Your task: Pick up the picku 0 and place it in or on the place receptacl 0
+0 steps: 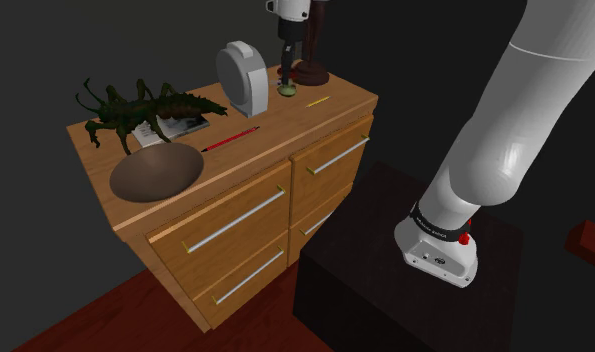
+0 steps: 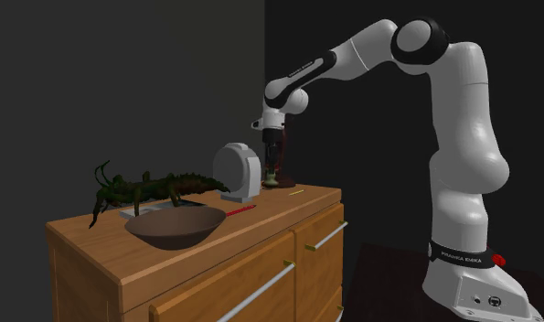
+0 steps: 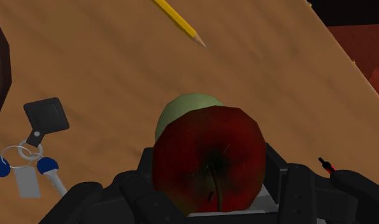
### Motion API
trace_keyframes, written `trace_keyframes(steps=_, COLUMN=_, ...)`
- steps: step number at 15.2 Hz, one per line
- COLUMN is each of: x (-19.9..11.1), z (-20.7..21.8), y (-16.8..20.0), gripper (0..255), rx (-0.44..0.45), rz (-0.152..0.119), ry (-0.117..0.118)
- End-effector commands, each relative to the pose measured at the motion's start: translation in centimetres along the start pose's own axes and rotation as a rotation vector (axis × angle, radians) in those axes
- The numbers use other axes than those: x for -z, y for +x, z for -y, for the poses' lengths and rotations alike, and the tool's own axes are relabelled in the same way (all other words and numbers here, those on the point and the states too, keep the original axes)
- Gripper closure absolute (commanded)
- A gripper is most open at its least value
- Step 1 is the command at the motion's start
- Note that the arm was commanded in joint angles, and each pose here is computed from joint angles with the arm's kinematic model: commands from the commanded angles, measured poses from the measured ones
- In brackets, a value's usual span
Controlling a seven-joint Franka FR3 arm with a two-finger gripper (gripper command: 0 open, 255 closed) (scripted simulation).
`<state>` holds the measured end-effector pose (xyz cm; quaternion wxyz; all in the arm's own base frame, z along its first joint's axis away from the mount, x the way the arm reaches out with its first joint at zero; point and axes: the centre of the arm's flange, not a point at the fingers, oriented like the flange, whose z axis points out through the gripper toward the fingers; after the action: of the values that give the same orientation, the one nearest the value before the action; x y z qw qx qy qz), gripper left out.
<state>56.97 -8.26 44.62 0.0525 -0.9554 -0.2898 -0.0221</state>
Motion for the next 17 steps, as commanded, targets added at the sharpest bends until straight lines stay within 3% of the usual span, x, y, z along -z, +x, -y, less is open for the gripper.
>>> trace_keyframes(steps=1, x=1.1, z=0.2, y=0.0, gripper=255, rx=0.0, rz=0.0, ry=0.0)
trace_keyframes(steps=15, x=8.3, z=0.9, y=0.6, gripper=255, rx=0.0, rz=0.0, ry=0.0)
trace_keyframes(steps=17, x=8.1, z=3.2, y=1.9, gripper=255, rx=0.0, rz=0.0, ry=0.0)
